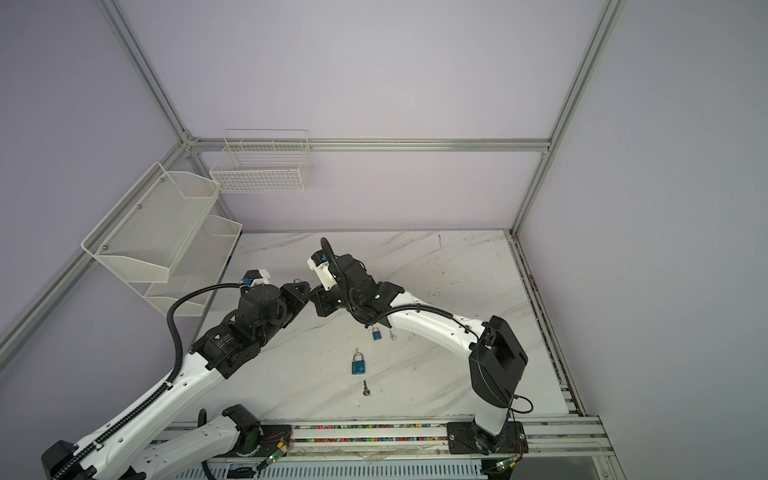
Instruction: Unlock with the key
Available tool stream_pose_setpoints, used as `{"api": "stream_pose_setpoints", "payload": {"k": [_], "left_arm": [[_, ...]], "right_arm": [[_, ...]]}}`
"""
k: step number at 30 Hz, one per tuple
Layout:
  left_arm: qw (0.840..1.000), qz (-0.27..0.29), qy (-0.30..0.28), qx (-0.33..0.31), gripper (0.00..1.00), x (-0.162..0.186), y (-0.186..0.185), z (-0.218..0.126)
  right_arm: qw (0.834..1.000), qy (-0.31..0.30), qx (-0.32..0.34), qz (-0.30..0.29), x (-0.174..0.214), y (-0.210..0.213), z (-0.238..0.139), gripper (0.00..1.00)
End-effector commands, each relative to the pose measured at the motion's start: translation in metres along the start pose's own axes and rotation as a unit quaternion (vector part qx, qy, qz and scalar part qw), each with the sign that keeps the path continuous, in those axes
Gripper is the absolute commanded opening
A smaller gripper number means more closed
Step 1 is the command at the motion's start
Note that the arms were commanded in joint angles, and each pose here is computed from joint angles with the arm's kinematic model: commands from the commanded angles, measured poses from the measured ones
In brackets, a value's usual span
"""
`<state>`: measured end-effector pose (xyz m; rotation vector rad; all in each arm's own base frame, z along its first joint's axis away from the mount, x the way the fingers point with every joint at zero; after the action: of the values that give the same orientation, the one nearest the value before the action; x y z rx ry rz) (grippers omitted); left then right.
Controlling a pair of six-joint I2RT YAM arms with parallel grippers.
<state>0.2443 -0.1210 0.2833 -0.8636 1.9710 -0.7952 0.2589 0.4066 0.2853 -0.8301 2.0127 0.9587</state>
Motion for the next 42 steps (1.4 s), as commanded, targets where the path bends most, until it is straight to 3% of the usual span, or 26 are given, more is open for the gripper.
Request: {"api": "stream_pose_setpoints", "payload": {"k": [1, 5, 8, 13, 22, 24, 29, 31, 33, 38, 42], "left_arm": [[0.993, 0.046, 0.092, -0.056, 0.00, 0.026, 0.017, -0.006], [0.993, 0.050, 0.103, -0.036, 0.01, 0.027, 0.009, -0.006], [0.992, 0.049, 0.114, -0.021, 0.01, 0.032, 0.010, -0.004], [0.992, 0.051, 0.115, -0.005, 0.02, 0.034, 0.011, -0.002], [0.994, 0.044, 0.103, 0.017, 0.02, 0.025, 0.005, -0.003], [0.994, 0.040, 0.100, 0.020, 0.02, 0.022, 0.004, -0.005], [0.996, 0.053, 0.060, 0.030, 0.02, 0.005, -0.011, -0.013], [0.996, 0.071, 0.038, 0.028, 0.02, -0.005, -0.019, -0.017], [0.995, 0.094, 0.023, 0.034, 0.02, -0.013, -0.030, -0.021], [0.988, 0.152, -0.001, 0.032, 0.02, -0.020, -0.035, -0.021], [0.972, 0.230, -0.026, 0.042, 0.00, -0.014, -0.017, -0.015]], "right_arm": [[0.988, -0.154, 0.004, -0.013, -0.071, 0.013, -0.030, 0.00], [0.985, -0.151, -0.075, 0.027, -0.068, 0.018, -0.029, 0.00], [0.964, -0.163, -0.183, 0.107, -0.076, 0.012, -0.041, 0.00], [0.932, -0.144, -0.296, 0.154, -0.072, 0.030, -0.054, 0.00], [0.911, -0.117, -0.340, 0.203, -0.044, 0.029, -0.063, 0.00], [0.918, -0.115, -0.323, 0.201, -0.042, 0.027, -0.062, 0.00], [0.961, -0.088, -0.193, 0.175, -0.032, 0.006, -0.051, 0.00], [0.976, -0.072, -0.127, 0.161, -0.023, -0.007, -0.048, 0.11], [0.982, -0.054, -0.083, 0.160, -0.012, -0.017, -0.047, 0.24], [0.992, -0.032, 0.008, 0.122, -0.002, -0.030, -0.067, 0.36], [0.992, -0.021, 0.085, 0.086, -0.007, -0.038, -0.088, 0.45]]}}
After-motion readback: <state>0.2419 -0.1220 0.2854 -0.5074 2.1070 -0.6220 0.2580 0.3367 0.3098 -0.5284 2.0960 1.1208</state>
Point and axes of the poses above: each gripper's point midway between its finger pads, its own z axis out along the fingers, its own y axis along the line the jaws close on, x = y × z, the point moved 6 cm from there along -z, back along the fingers, and after that the axes turned 4 degrees about -z, right-handed, at the moved point
